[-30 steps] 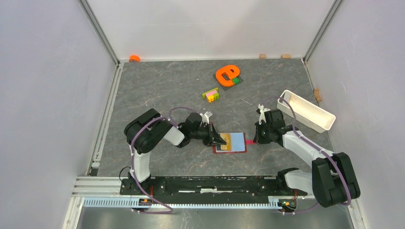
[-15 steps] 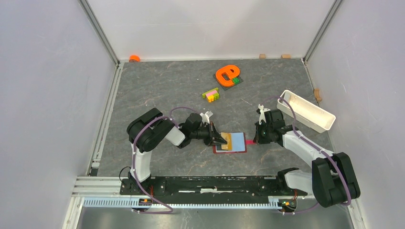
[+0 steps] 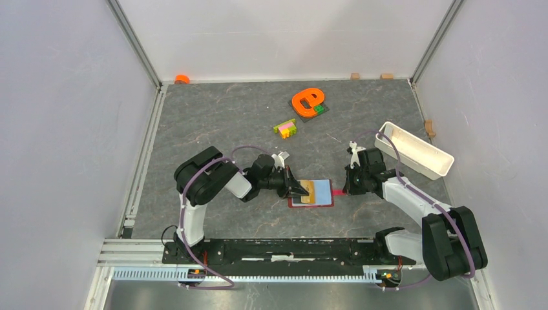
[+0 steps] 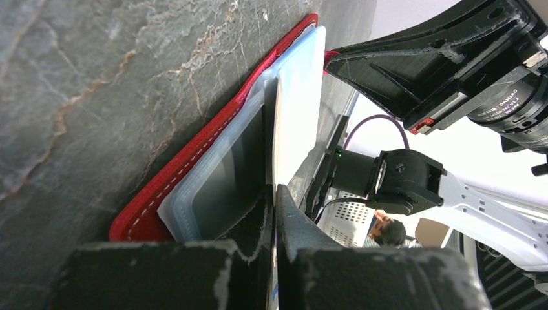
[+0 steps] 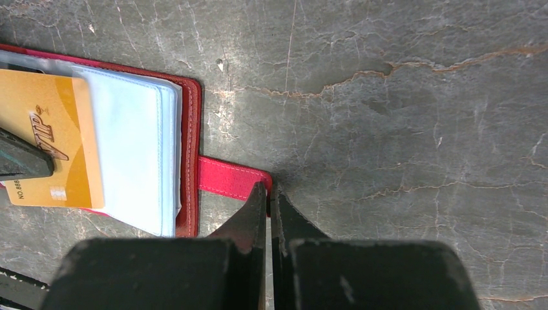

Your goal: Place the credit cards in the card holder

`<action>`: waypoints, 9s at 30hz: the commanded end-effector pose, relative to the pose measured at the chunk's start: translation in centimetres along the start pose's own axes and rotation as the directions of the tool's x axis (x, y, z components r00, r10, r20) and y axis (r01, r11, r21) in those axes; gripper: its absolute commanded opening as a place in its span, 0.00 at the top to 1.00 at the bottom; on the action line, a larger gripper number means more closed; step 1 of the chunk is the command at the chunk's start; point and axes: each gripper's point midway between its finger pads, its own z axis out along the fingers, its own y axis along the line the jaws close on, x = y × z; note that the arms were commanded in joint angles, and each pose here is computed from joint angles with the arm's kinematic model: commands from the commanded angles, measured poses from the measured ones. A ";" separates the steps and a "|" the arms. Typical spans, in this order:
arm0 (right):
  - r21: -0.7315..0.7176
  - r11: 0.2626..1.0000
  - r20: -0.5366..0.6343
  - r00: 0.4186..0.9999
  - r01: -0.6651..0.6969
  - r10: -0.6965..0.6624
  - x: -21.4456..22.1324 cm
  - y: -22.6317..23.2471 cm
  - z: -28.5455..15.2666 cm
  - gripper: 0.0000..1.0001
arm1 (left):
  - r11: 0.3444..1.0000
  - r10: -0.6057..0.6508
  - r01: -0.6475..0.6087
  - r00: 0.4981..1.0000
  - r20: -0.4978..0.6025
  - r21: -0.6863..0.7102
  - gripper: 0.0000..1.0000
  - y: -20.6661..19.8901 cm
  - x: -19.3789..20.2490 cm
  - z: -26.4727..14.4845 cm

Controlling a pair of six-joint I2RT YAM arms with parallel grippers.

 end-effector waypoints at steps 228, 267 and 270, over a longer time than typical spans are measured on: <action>-0.023 0.999 -0.020 0.999 0.035 -0.036 2.1 0.0 -1.0 1.00 | 0.155 0.932 -0.810 0.309 -0.187 -0.566 0.00 -1.2 -4.4 1.2; -0.004 0.999 -0.017 0.999 0.031 -0.032 2.3 -0.4 -1.0 1.00 | 0.672 0.683 -0.644 0.730 -0.032 -0.366 0.03 -2.7 -2.5 0.7; -0.004 0.999 -0.018 0.999 0.032 -0.032 2.4 -0.4 -1.0 1.00 | 0.670 0.680 -0.643 0.732 -0.041 -0.372 0.03 -2.1 -2.5 0.9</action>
